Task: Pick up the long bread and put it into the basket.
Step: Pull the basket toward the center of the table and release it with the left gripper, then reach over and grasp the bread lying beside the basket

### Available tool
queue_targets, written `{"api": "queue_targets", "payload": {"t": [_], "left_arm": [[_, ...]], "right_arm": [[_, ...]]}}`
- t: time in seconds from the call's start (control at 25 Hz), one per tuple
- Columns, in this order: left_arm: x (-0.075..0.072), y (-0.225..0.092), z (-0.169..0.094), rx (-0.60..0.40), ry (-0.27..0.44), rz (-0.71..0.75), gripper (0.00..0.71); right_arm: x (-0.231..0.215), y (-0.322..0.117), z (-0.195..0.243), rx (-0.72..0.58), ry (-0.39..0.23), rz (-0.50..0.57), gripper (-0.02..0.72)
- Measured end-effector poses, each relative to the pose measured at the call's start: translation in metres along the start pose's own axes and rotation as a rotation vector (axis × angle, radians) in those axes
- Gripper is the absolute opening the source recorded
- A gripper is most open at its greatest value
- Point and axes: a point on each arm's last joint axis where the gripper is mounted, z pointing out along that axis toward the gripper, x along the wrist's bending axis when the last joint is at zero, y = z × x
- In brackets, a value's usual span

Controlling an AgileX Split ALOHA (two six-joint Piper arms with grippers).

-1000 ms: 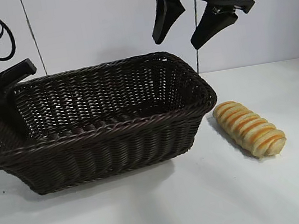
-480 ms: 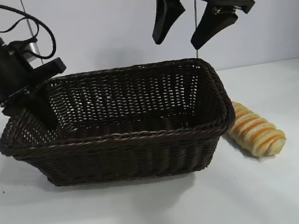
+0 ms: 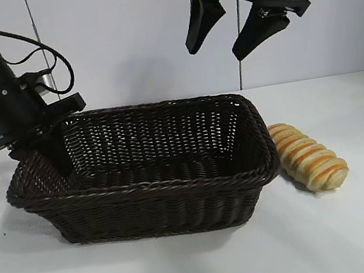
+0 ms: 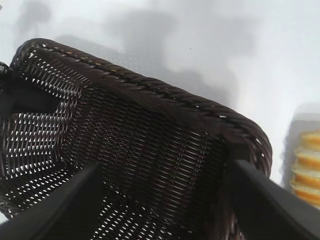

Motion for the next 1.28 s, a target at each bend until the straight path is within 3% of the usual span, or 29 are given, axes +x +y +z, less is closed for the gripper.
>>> {"api": "queue_targets", "payload": {"t": [0.2, 0.32, 0.8, 1.08, 1.28], "left_arm": [[-0.001, 0.0, -0.001, 0.001, -0.008, -0.004, 0.431], [-0.003, -0.001, -0.006, -0.006, -0.002, 0.005, 0.498], [-0.023, -0.018, -0.078, -0.137, 0.071, 0.064, 0.523], [-0.041, -0.035, -0.124, -0.238, 0.063, 0.077, 0.522], [-0.049, -0.043, -0.135, -0.273, 0.009, 0.062, 0.522]], "right_arm": [[0.0, 0.0, 0.0, 0.0, 0.0, 0.0, 0.519], [0.0, 0.0, 0.0, 0.0, 0.0, 0.0, 0.519], [0.0, 0.0, 0.0, 0.0, 0.001, 0.001, 0.519], [0.0, 0.0, 0.0, 0.002, 0.001, 0.001, 0.519], [0.0, -0.003, 0.0, 0.028, 0.005, 0.001, 0.519]]}}
